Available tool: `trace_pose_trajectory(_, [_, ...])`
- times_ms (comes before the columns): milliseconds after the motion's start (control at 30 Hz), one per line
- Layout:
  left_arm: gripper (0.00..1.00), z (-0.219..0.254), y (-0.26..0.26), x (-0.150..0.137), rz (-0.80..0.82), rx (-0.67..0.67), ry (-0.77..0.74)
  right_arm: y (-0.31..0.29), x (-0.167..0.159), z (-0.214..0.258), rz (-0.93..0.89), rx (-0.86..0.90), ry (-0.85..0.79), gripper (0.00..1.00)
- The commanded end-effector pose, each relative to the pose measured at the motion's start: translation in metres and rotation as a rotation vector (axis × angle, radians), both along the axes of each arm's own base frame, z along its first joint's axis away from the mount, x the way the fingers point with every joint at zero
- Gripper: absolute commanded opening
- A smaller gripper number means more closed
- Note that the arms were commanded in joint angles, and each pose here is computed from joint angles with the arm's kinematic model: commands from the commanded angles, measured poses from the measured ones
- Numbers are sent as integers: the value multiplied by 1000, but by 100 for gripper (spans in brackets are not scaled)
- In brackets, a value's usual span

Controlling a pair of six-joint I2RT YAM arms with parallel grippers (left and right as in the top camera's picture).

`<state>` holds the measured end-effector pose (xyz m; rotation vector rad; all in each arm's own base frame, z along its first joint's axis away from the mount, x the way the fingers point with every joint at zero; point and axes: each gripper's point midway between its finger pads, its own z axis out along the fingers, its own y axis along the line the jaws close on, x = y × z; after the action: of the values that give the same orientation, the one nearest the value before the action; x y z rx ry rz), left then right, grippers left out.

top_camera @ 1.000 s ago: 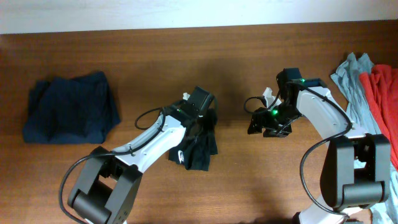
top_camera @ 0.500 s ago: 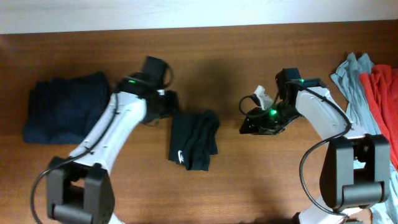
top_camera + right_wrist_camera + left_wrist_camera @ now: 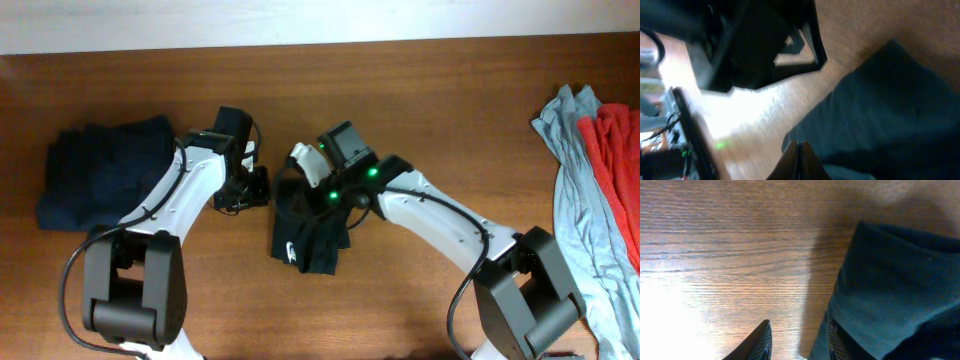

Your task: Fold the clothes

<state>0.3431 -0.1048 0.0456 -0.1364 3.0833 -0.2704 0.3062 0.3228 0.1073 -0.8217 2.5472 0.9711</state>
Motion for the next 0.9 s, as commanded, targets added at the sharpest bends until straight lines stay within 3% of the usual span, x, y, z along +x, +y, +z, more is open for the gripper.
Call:
trace_pose_trajectory(0, [36, -4, -1, -3, -26, -10, 12, 2, 5, -18, -90, -91, 2, 5])
trace_pose_trajectory(133, [36, -4, -1, -4, -26, -9, 16, -21, 0, -64, -177, -254, 103, 4])
trace_pose_trajectory(267, [36, -4, 4, -5, -13, -7, 28, -74, 5, -76, -291, -432, 151, 4])
trace_pose_trajectory(400, [37, -4, 12, -3, 9, -7, 26, -120, 19, -51, -336, -500, 163, 4])
trace_pose_trajectory(533, [37, -4, 16, 1, 22, -9, 16, -131, 31, -15, -286, -478, 76, 4])
trace_pose_trajectory(633, [38, -4, 16, 1, 24, -10, 16, -114, 21, 0, -199, -399, 81, 4])
trace_pose_trajectory(733, [62, -3, 14, 1, 23, -24, 18, -88, 0, -4, -91, -313, 139, 5])
trace_pose_trajectory(867, [73, 6, -19, -3, -137, -217, 3, -90, 1, -18, -104, -353, 150, 5])
